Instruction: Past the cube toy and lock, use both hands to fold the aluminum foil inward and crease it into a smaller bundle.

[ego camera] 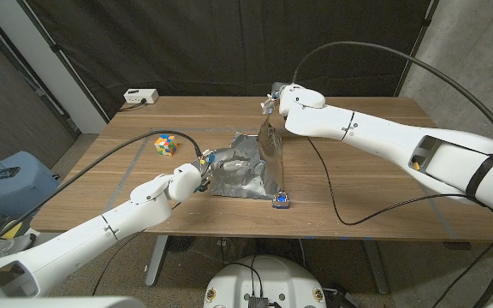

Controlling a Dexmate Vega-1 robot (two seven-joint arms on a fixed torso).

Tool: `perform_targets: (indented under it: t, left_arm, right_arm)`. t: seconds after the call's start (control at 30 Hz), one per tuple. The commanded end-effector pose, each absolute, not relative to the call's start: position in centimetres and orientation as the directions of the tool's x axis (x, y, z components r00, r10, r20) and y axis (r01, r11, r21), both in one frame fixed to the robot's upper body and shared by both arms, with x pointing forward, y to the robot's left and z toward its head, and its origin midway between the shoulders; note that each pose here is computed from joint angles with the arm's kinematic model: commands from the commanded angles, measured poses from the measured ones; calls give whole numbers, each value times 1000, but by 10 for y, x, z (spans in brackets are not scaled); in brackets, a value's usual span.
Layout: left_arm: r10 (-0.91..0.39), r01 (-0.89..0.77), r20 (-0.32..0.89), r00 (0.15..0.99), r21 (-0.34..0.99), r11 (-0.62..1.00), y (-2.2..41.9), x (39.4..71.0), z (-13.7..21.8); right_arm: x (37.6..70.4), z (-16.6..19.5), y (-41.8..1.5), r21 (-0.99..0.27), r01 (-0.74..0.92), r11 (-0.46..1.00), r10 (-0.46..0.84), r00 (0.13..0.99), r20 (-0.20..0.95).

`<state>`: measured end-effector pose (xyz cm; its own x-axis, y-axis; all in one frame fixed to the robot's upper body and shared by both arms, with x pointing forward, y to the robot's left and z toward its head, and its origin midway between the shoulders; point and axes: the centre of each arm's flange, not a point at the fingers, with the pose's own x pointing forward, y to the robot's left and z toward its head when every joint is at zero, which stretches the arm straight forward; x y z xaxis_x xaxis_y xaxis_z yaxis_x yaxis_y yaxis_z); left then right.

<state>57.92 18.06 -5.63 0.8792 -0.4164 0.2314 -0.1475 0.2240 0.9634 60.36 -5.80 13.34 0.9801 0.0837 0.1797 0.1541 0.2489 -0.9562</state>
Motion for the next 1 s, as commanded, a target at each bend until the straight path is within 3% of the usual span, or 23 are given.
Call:
perform_targets:
  t: [0.03, 1.0]
  left_arm:
    - [-411, -152, 232, 881, 964, 219, 177, 579, -57]
    - [-330, -232, 324, 887, 929, 289, 205, 562, -40]
  right_arm:
    - [603, 133, -48, -952, 81, 297, 140, 982, 127]
    - [599, 133, -49, -941, 51, 336, 170, 979, 114]
